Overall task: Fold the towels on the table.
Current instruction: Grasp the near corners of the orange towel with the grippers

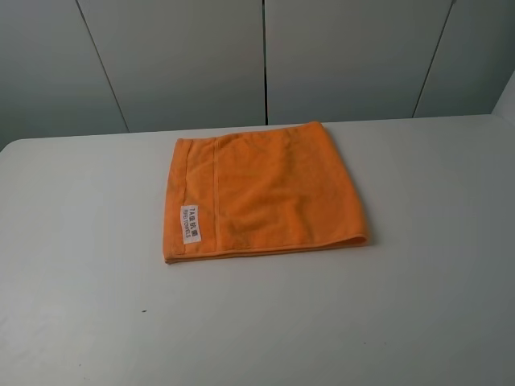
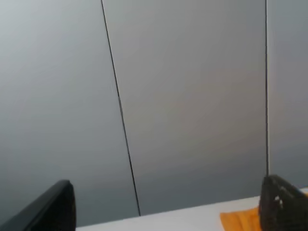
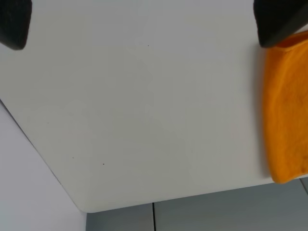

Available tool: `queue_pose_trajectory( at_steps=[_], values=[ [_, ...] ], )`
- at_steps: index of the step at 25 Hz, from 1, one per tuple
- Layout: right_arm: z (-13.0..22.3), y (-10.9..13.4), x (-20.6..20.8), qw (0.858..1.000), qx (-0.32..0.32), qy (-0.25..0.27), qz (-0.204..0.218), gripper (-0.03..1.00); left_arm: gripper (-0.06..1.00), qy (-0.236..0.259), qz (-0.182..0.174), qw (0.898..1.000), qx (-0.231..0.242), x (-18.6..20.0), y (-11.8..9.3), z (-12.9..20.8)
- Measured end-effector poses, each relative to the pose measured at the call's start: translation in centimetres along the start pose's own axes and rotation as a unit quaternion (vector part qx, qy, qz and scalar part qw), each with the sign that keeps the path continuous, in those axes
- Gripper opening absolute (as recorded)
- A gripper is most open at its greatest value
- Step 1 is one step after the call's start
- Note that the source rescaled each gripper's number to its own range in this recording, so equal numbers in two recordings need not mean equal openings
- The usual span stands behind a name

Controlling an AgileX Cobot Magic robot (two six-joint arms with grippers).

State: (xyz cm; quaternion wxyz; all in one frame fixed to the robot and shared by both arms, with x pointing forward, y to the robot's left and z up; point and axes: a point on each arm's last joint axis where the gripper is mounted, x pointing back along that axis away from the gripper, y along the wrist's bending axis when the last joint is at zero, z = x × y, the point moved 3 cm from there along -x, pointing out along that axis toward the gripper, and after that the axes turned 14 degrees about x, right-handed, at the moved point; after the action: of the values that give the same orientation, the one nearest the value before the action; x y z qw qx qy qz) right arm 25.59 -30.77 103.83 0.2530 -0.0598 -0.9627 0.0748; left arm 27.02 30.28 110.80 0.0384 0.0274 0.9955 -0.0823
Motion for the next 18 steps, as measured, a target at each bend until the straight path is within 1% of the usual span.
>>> queue_pose_trajectory(
  at_steps=[2, 4, 7, 10, 14, 15, 17, 18],
  values=[
    [0.0, 0.0, 0.0, 1.0, -0.001, 0.0, 0.0, 1.0, 0.99, -0.014, 0.003, 1.0, -0.009, 0.0, -0.1, -0.3],
    [0.0, 0.0, 0.0, 1.0, -0.001, 0.0, -0.001, 1.0, 0.99, -0.015, 0.003, 1.0, -0.013, -0.2, -0.1, -0.4],
    [0.0, 0.0, 0.0, 1.0, -0.001, 0.0, -0.001, 1.0, 0.99, 0.007, 0.001, 1.0, -0.014, -1.4, -0.1, -0.3],
    [0.0, 0.0, 0.0, 1.0, -0.008, 0.0, 0.002, 1.0, 0.99, 0.035, -0.002, 0.999, -0.016, -3.6, -0.2, -0.1],
    [-0.1, -0.1, -0.1, 1.0, -0.002, 0.004, 0.002, 1.0, 0.99, 0.1, -0.01, 0.995, -0.018, -7.6, -0.2, 1.2],
    [-0.2, 0.1, -0.4, 1.0, 0.015, 0.011, -0.005, 1.0, 0.99, 0.122, -0.012, 0.992, -0.018, -8.8, -0.1, 1.8],
    [-1.0, 0.6, -1.2, 0.997, 0.06, 0.023, -0.033, 1.0, 0.99, 0.167, -0.018, 0.986, -0.019, -10.9, 0.0, 3.1],
    [-1.9, 0.8, -1.5, 0.995, 0.082, 0.011, -0.047, 1.0, 0.99, 0.189, -0.021, 0.982, -0.018, -12.0, 0.0, 3.7]
  ],
)
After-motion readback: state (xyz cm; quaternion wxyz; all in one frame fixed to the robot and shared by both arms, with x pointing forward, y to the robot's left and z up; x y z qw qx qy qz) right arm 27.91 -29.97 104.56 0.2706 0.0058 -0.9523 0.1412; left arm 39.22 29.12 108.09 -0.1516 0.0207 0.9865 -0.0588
